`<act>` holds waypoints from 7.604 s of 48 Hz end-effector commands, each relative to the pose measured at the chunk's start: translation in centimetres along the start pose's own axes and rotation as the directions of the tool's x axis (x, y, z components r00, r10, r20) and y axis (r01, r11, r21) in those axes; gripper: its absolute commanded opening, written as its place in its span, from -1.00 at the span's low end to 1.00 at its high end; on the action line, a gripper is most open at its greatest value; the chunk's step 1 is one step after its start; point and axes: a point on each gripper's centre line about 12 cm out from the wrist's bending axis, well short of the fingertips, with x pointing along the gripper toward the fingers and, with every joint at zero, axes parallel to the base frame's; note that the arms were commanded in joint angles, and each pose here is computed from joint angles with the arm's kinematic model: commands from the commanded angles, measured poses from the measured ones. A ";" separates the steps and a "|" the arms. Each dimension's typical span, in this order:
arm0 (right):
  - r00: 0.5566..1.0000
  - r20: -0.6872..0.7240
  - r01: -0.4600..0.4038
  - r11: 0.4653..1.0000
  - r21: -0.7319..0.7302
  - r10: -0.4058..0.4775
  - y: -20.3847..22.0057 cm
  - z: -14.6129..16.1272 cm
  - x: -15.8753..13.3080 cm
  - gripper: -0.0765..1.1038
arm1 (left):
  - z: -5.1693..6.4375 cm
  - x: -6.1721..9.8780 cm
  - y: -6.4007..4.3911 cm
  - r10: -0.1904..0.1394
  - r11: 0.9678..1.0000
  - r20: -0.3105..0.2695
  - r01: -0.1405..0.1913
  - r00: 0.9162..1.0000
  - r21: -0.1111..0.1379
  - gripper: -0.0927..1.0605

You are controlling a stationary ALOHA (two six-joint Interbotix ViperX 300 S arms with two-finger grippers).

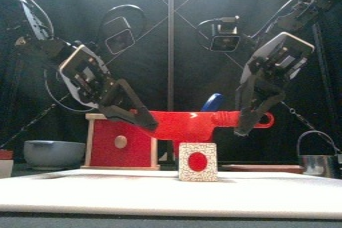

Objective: Cut the sushi into 4 pieces with the knife
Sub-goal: Cut the sushi into 4 pieces

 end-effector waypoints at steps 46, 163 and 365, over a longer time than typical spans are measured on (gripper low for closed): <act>1.000 -0.019 -0.015 1.000 0.011 0.015 0.7 -0.2 2.0 -0.46 | -1.3 1.6 -0.7 -0.001 1.000 -0.071 0.003 0.997 0.029 -0.46; 0.997 0.023 -0.068 0.998 0.015 0.067 3.2 -0.1 1.4 -0.46 | 0.4 1.4 -4.9 -0.089 0.993 -0.059 0.094 0.994 0.078 -0.46; 0.996 0.000 -0.094 0.995 0.038 0.094 4.7 -0.5 2.8 -0.46 | -3.8 3.2 -2.6 -0.029 0.999 -0.308 0.036 0.951 0.017 -0.31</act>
